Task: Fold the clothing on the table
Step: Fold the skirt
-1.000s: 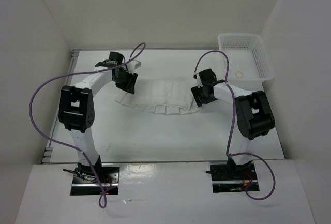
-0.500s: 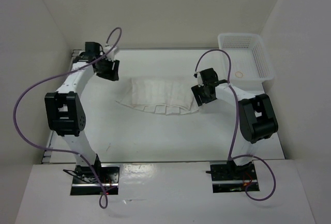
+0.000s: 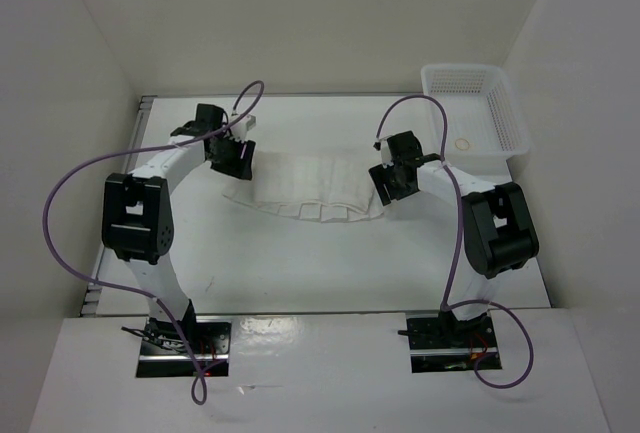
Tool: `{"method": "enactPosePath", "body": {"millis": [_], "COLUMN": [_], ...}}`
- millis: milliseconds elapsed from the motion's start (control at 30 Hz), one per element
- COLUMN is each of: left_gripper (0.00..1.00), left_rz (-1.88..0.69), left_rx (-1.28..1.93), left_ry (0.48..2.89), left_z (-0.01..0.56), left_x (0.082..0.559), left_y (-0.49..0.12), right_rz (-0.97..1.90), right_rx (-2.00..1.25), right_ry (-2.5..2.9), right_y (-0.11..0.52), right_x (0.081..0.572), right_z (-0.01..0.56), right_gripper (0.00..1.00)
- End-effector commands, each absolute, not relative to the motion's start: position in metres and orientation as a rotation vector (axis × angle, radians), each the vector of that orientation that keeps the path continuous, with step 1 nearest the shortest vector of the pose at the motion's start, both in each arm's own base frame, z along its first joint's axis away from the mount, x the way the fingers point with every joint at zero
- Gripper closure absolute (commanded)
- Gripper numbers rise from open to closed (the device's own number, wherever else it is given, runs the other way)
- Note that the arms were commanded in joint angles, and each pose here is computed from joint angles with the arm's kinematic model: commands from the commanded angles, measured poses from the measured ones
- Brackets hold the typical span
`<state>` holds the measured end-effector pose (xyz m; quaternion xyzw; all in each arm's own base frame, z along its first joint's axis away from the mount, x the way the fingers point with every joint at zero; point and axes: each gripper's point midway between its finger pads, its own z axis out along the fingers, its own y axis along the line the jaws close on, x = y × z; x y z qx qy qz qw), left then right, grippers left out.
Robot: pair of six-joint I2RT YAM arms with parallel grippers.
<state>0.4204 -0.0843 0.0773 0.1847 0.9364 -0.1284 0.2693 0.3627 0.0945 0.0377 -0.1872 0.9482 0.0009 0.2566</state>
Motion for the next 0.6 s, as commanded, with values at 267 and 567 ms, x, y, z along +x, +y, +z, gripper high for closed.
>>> {"method": "enactPosePath", "body": {"millis": [267,567], "left_gripper": [0.34,0.34], "left_rz": [-0.582,-0.775], "left_rx": [0.474,0.721], "left_ry": [2.39,2.352], "left_z": [0.148,0.166], "left_x": [0.443,0.415], "left_y": [-0.123,-0.187], "right_rz": [0.019,0.016], "right_rx": [-0.517,-0.521], "right_ry": [2.529,2.546], "right_y": [0.098,0.098], "right_x": [0.363,0.362], "right_z": [0.053,0.047], "right_gripper": [0.28,0.28]}}
